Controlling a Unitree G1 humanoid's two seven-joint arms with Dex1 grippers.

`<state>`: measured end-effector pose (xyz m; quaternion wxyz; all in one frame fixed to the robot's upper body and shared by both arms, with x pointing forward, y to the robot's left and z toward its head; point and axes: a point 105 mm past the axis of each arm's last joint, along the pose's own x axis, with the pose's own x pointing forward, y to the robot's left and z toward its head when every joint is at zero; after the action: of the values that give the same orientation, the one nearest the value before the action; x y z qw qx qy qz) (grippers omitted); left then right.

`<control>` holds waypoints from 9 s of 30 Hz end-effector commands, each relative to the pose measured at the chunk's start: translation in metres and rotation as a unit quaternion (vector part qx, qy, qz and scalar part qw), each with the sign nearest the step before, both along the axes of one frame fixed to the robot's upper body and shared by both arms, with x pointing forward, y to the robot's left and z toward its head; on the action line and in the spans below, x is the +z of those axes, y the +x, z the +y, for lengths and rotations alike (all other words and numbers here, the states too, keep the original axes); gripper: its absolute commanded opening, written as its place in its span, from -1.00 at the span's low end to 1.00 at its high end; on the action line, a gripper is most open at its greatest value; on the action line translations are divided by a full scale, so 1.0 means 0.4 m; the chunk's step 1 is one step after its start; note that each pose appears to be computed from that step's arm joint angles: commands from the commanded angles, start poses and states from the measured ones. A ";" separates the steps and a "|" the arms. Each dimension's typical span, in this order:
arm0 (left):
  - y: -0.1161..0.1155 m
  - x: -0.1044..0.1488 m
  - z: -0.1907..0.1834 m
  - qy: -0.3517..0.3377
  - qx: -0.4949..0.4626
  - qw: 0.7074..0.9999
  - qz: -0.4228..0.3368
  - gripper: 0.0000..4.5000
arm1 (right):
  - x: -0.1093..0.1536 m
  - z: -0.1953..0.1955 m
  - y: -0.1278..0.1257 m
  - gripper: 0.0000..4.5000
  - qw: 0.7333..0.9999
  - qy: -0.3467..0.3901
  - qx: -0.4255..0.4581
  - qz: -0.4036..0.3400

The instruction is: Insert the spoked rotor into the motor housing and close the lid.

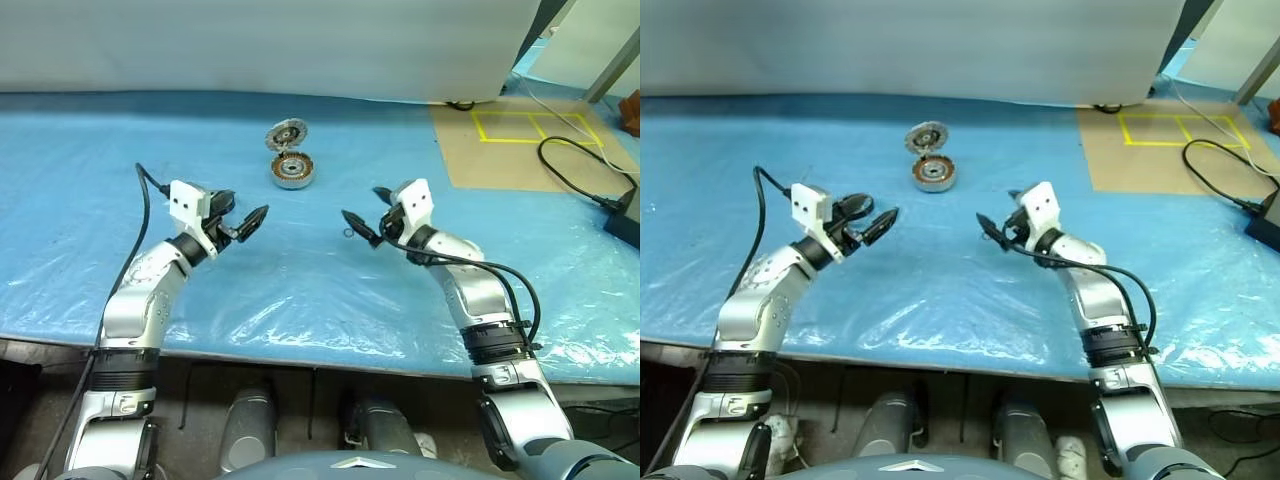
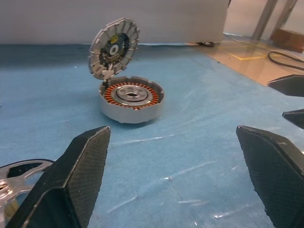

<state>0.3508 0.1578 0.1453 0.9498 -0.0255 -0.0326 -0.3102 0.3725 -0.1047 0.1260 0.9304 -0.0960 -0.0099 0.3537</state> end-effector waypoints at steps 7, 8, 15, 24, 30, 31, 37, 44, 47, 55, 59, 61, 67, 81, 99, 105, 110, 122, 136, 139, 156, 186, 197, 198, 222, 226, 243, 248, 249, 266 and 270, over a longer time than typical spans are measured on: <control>0.000 -0.018 -0.020 0.016 -0.049 0.999 0.000 1.00 | 0.012 0.010 -0.020 0.98 1.000 0.001 0.026 -0.011; -0.001 -0.020 -0.017 0.019 -0.053 0.998 0.001 1.00 | 0.013 0.008 -0.020 0.98 1.000 0.000 0.026 -0.012; -0.001 -0.022 -0.015 0.040 -0.076 0.996 0.000 1.00 | 0.009 0.013 -0.031 0.98 0.999 -0.023 0.045 -0.012; -0.001 -0.023 -0.018 0.041 -0.077 0.996 -0.001 1.00 | -0.006 0.019 -0.035 0.98 0.999 -0.026 0.046 -0.010; -0.006 -0.024 -0.023 0.036 -0.077 0.996 0.000 1.00 | -0.007 0.019 -0.035 0.98 0.998 -0.028 0.046 -0.011; -0.006 -0.024 -0.023 0.036 -0.076 0.996 0.000 1.00 | -0.007 0.019 -0.035 0.98 0.998 -0.028 0.046 -0.011; -0.006 -0.022 -0.021 0.034 -0.075 0.997 0.001 1.00 | -0.005 0.019 -0.033 0.98 0.998 -0.030 0.047 -0.012; -0.003 -0.018 -0.024 0.030 -0.073 0.997 -0.002 1.00 | 0.022 0.032 -0.010 0.98 0.996 -0.041 0.069 -0.025; 0.001 -0.014 -0.027 0.024 -0.070 0.997 -0.004 1.00 | 0.055 0.049 0.039 0.98 0.994 -0.055 0.083 -0.039; -0.001 -0.005 -0.004 0.015 -0.046 0.999 -0.010 1.00 | 0.164 0.115 0.152 0.98 0.981 -0.121 0.128 -0.076; -0.022 -0.009 0.013 0.016 -0.033 0.999 -0.008 1.00 | 0.175 0.156 0.163 0.98 0.965 -0.192 0.159 -0.080; -0.031 -0.010 0.019 0.016 -0.028 0.999 -0.008 1.00 | 0.174 0.172 0.162 0.98 0.959 -0.215 0.171 -0.075; -0.046 -0.006 0.048 0.008 0.008 1.000 -0.011 1.00 | 0.159 0.249 0.161 0.98 0.933 -0.301 0.180 -0.087; -0.093 -0.016 0.040 -0.002 0.030 1.000 -0.004 1.00 | 0.153 0.300 0.179 0.98 0.927 -0.341 0.124 -0.100; -0.175 -0.052 0.034 -0.012 0.066 0.997 0.022 1.00 | 0.124 0.322 0.181 0.98 0.932 -0.339 0.096 -0.083; -0.178 -0.030 0.037 -0.012 0.074 0.997 0.017 1.00 | 0.148 0.337 0.183 0.98 0.942 -0.314 0.084 -0.088; -0.182 -0.014 0.050 -0.028 0.086 0.996 0.015 1.00 | 0.147 0.347 0.177 0.98 0.939 -0.316 0.097 -0.093; -0.063 0.060 0.111 -0.036 0.104 0.993 -0.032 1.00 | 0.225 0.327 0.198 0.98 0.946 -0.295 0.066 -0.119; -0.093 0.025 0.049 -0.053 0.067 0.996 -0.009 1.00 | 0.169 0.294 0.194 0.98 0.940 -0.320 0.088 -0.076; -0.112 0.026 0.036 -0.057 0.057 0.997 -0.007 1.00 | 0.148 0.304 0.183 0.98 0.938 -0.323 0.108 -0.064; -0.147 0.006 0.033 -0.055 0.061 0.996 0.019 1.00 | 0.079 0.307 0.171 0.98 0.919 -0.374 0.118 -0.049; -0.126 0.009 0.002 -0.068 0.046 0.996 0.020 1.00 | 0.160 0.346 0.178 0.13 0.942 -0.311 0.097 -0.086; -0.138 0.012 0.002 -0.072 0.052 0.996 0.016 1.00 | 0.146 0.360 0.174 1.00 0.934 -0.331 0.097 -0.092; -0.139 0.012 0.000 -0.073 0.052 0.996 0.015 1.00 | 0.146 0.361 0.173 1.00 0.934 -0.330 0.097 -0.092; -0.085 0.038 -0.082 -0.074 -0.026 0.997 0.011 1.00 | 0.290 0.253 0.210 1.00 0.989 -0.110 0.061 -0.079; -0.065 0.042 -0.116 -0.088 -0.037 0.995 0.015 1.00 | 0.297 0.176 0.227 1.00 0.998 -0.015 0.031 -0.049; -0.075 0.019 -0.109 -0.043 -0.099 0.993 0.047 1.00 | 0.067 -0.027 0.072 1.00 0.989 0.125 0.061 0.054; -0.082 0.014 -0.103 -0.038 -0.104 0.993 0.052 1.00 | 0.055 -0.014 0.007 1.00 0.985 0.117 0.101 0.076; -0.083 0.015 -0.103 -0.038 -0.104 0.993 0.052 1.00 | 0.055 -0.010 -0.002 1.00 0.985 0.112 0.108 0.078; -0.067 0.033 -0.053 -0.034 -0.055 0.997 0.035 1.00 | 0.129 0.263 0.128 1.00 0.977 -0.113 0.177 -0.029; -0.093 0.017 0.012 -0.016 -0.027 0.998 0.047 1.00 | 0.147 0.307 0.163 1.00 0.971 -0.192 0.131 -0.054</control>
<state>0.3180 0.1566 0.1366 0.9394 -0.0624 0.0344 -0.3352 0.4330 0.0202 0.1855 0.8342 -0.2658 -0.0031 0.4831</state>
